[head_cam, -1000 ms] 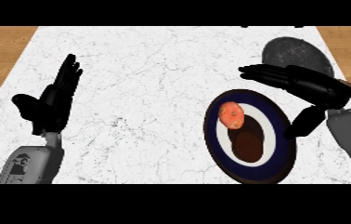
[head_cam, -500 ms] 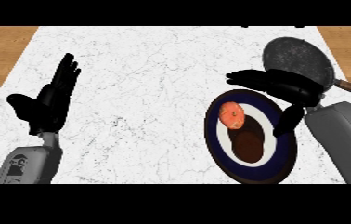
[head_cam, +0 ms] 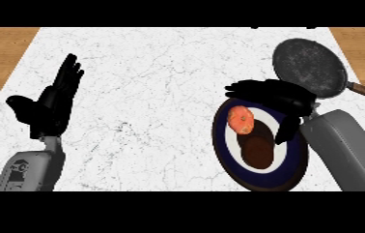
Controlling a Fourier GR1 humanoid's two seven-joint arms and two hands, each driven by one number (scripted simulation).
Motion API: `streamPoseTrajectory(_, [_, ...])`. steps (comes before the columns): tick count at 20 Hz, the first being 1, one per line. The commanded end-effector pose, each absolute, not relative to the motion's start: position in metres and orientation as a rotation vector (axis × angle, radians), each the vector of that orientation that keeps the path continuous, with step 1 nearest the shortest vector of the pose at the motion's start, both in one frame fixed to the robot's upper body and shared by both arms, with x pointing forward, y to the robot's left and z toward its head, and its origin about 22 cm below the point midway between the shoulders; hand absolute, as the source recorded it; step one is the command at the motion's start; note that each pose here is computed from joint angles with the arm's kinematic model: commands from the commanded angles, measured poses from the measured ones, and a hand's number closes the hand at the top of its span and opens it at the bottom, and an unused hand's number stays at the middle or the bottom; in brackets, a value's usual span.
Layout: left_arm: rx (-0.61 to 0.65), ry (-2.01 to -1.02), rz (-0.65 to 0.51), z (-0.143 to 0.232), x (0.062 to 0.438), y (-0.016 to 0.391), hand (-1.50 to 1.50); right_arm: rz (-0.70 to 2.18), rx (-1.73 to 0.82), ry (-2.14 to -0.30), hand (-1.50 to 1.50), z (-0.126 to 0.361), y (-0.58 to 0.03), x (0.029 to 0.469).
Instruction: Pick the squash from the plate and place it in the pan
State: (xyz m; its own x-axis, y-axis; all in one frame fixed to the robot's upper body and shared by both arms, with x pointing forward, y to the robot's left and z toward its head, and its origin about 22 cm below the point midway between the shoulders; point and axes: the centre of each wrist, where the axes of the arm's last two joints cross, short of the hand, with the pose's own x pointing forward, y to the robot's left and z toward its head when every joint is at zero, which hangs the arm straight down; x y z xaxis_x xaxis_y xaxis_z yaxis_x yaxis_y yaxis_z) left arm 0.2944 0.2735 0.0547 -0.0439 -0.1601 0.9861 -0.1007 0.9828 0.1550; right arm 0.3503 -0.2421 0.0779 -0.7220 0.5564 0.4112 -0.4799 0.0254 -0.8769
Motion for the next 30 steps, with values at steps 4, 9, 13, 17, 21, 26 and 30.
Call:
streamPoseTrajectory(4, [0.200, -1.617, -0.045, 0.057, 0.301, 0.265, 0.00, 1.901, -0.227, -1.493, -1.50, 0.066, -0.224, 0.356])
streamPoseTrajectory(9, [0.181, -1.613, -0.031, 0.041, 0.286, 0.263, 0.00, 1.947, -0.280, -1.444, -1.50, 0.064, -0.225, 0.343])
streamPoseTrajectory(13, [0.182, -1.598, -0.047, 0.057, 0.296, 0.265, 0.00, 1.950, -0.241, -1.417, -1.50, 0.049, -0.216, 0.352])
streamPoseTrajectory(17, [0.192, -1.626, -0.038, 0.037, 0.295, 0.263, 0.00, 1.977, -0.250, -1.411, -1.50, 0.038, -0.207, 0.362])
streamPoseTrajectory(21, [0.218, -1.633, -0.062, 0.044, 0.308, 0.265, 0.00, 2.001, -0.293, -1.384, -1.50, 0.032, -0.194, 0.348])
streamPoseTrajectory(26, [0.190, -1.625, -0.052, 0.046, 0.292, 0.276, 0.00, 2.035, -0.289, -1.314, -1.50, -0.006, -0.202, 0.348])
streamPoseTrajectory(30, [0.167, -1.592, -0.060, 0.042, 0.283, 0.267, 0.00, 2.031, -0.259, -1.293, -1.50, -0.003, -0.205, 0.352])
